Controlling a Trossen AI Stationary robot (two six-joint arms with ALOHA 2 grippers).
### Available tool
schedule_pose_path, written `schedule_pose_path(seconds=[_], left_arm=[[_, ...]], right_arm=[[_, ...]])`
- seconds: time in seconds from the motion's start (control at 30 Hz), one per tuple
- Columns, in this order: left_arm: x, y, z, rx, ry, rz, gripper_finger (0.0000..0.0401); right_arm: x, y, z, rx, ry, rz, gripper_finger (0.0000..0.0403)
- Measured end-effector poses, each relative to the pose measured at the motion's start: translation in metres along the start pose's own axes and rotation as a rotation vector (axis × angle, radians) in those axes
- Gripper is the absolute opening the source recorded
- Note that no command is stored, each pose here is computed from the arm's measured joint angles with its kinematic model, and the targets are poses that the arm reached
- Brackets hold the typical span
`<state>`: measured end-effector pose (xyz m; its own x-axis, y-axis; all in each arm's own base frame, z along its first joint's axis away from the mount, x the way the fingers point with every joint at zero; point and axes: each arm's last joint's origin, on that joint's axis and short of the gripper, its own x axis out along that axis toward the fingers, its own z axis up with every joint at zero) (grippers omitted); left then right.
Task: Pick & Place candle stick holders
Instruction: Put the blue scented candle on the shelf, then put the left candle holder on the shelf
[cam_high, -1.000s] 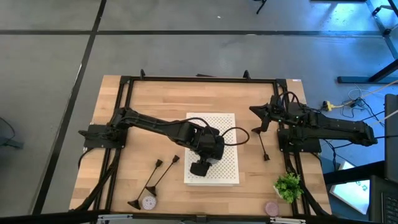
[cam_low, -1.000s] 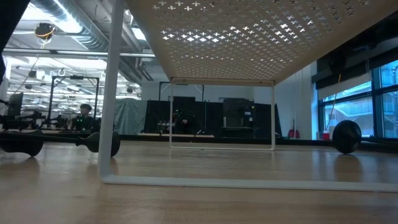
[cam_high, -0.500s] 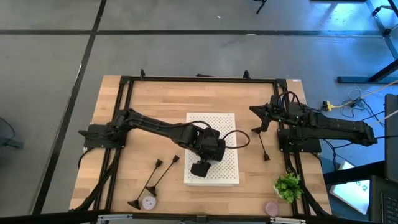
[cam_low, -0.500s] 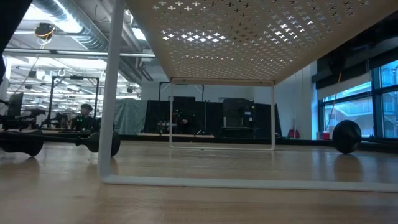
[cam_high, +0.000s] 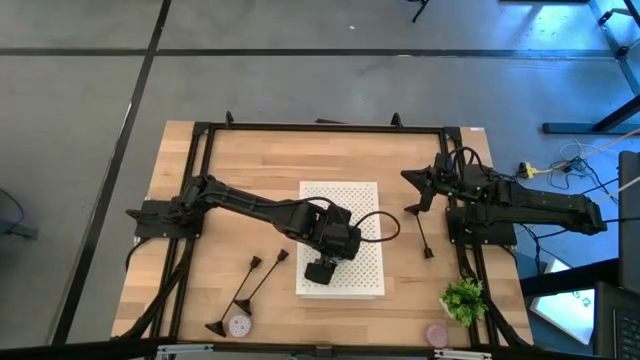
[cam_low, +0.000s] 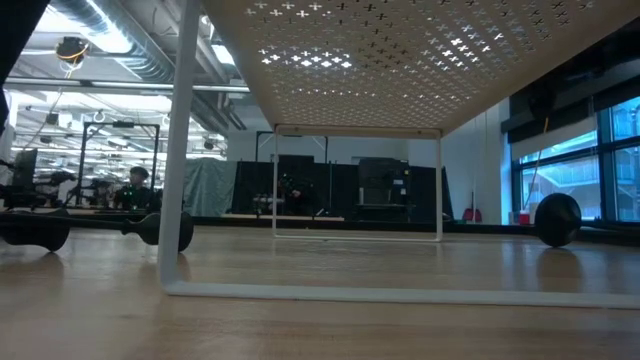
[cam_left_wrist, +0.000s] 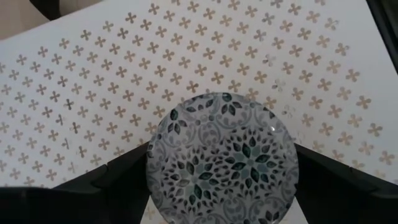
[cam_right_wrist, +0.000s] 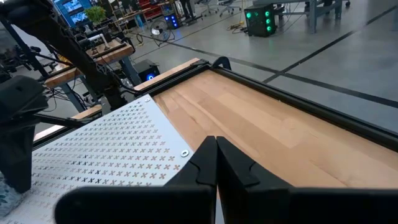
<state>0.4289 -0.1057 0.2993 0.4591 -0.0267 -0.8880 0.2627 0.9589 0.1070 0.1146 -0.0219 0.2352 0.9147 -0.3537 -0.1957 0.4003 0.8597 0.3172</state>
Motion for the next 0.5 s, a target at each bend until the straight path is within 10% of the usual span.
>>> schedule_pose_path(seconds=[0.5], left_arm=[[-0.034, 0.002, 0.009, -0.064, -0.033, -0.017, 0.0340]], right_arm=[[0.000, 0.000, 0.000, 0.000, 0.001, -0.001, 0.0001]])
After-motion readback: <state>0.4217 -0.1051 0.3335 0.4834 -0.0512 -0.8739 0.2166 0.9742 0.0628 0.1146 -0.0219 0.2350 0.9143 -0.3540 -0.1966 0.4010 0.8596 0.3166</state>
